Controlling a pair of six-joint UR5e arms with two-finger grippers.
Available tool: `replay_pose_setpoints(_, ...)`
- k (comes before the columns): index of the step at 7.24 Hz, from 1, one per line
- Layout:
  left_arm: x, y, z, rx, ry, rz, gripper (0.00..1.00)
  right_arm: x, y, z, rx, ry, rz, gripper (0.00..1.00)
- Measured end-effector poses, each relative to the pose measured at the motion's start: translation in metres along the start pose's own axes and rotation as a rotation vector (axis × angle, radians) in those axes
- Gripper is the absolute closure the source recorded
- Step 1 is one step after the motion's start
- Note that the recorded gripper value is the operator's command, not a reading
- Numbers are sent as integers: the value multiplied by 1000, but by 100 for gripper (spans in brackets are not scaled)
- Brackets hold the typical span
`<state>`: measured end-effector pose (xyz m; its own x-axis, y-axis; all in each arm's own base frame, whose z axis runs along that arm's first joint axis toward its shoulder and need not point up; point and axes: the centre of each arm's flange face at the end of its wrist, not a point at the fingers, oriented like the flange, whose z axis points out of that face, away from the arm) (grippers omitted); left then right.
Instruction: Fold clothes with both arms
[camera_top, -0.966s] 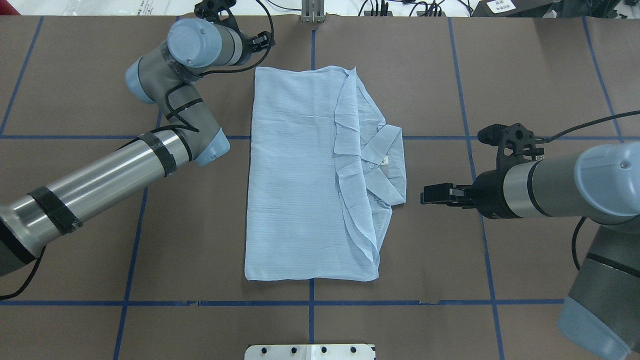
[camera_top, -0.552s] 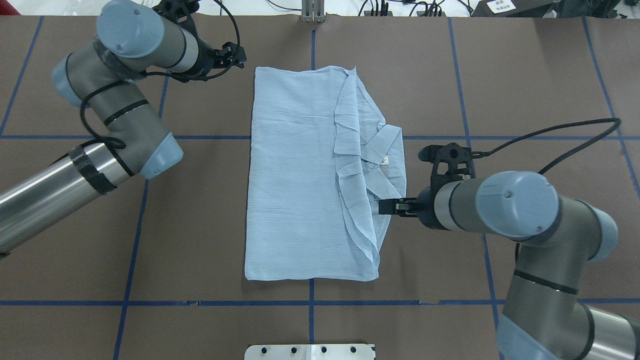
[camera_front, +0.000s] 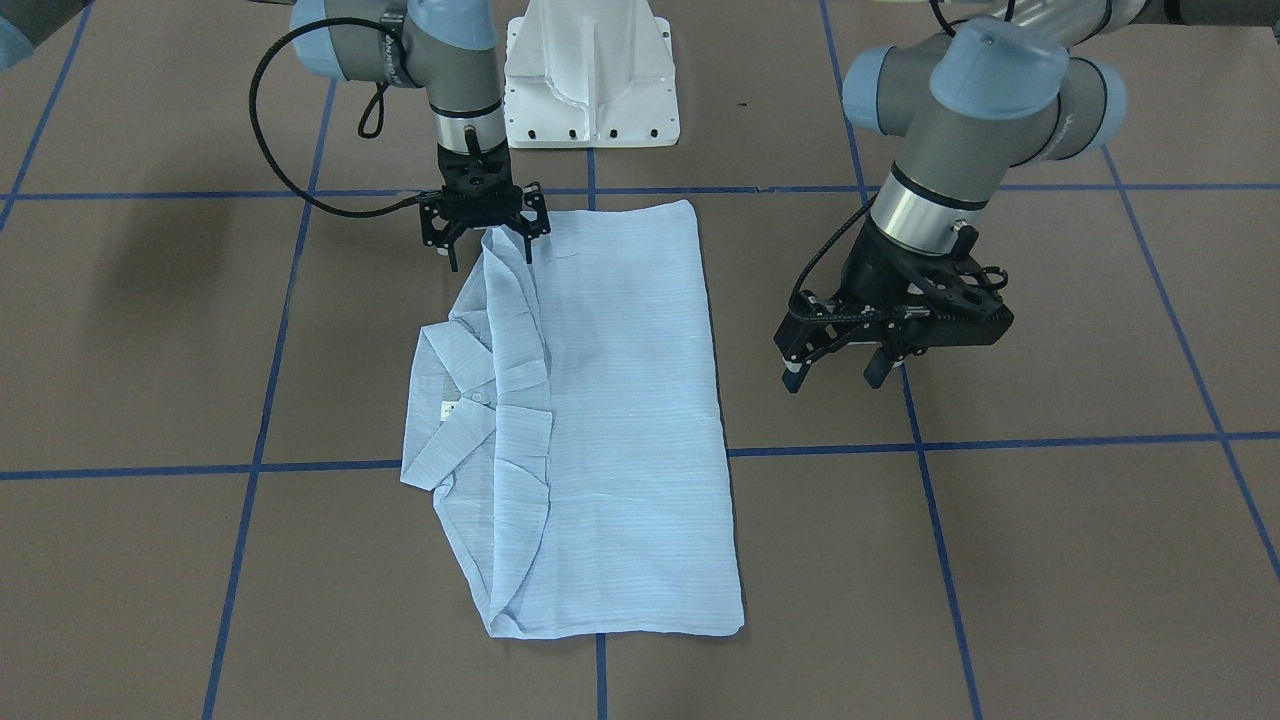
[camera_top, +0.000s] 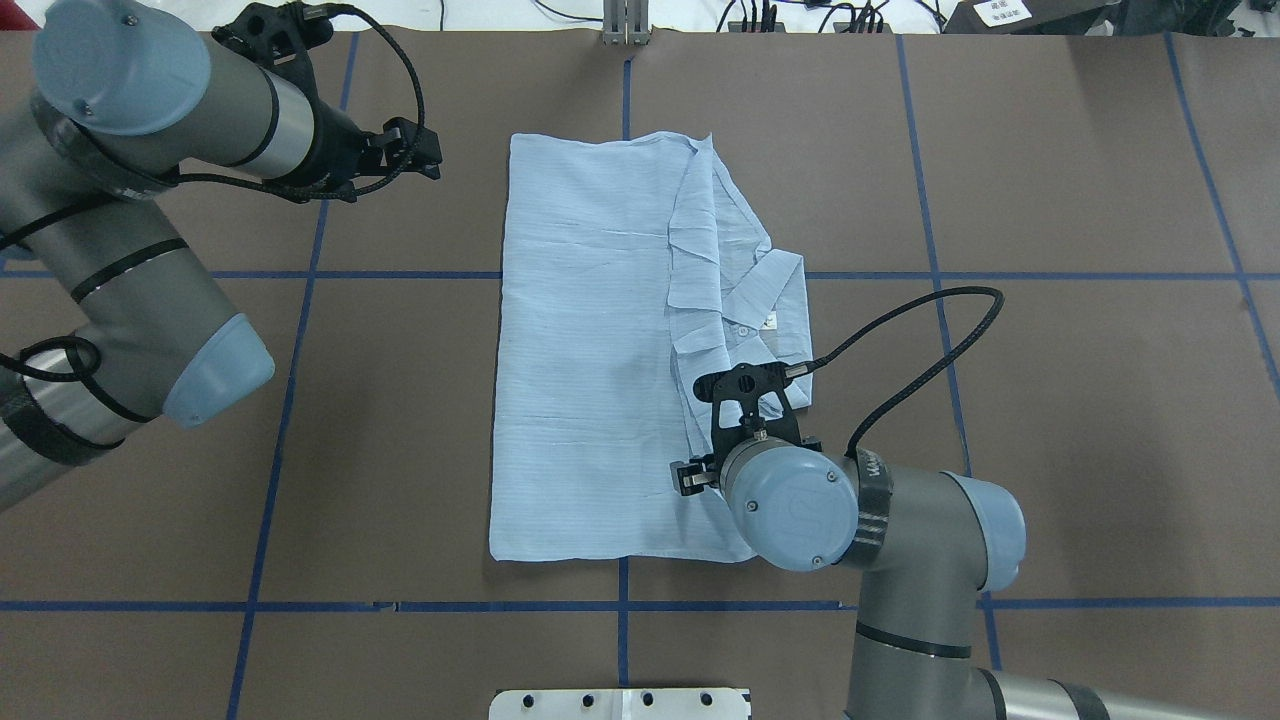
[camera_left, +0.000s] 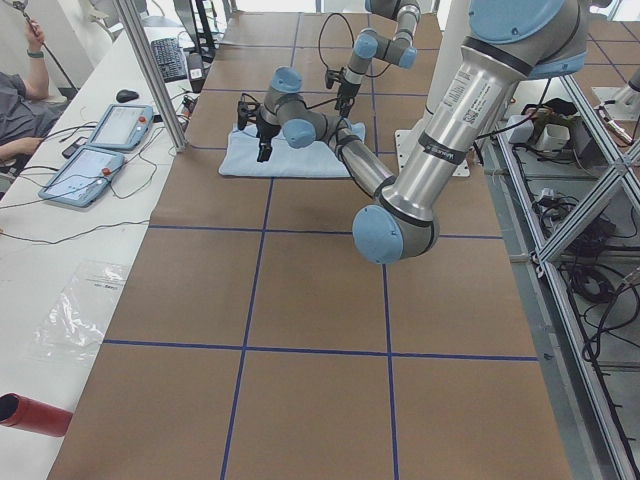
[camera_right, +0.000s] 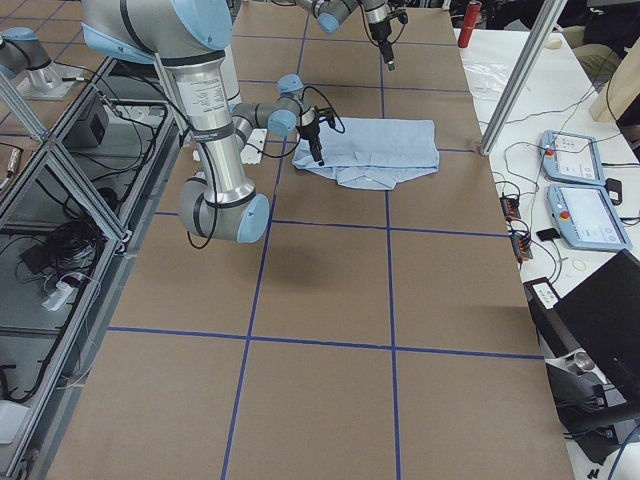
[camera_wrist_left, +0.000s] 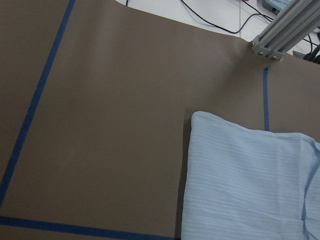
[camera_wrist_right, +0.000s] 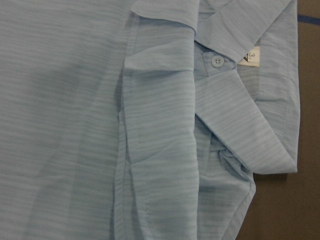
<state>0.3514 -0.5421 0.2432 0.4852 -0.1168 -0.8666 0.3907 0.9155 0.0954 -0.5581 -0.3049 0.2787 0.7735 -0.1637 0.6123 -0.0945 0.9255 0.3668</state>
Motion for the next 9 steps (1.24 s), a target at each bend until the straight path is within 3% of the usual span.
replay_pose_setpoints(5, -3, 7, 3, -18, -5, -9, 0, -6, 19, 18, -1, 55, -110, 0)
replay_pose_setpoints(9, 3, 14, 3, -27, 5, -9, 0, 41, 10, 21, -10, 104, -163, 0)
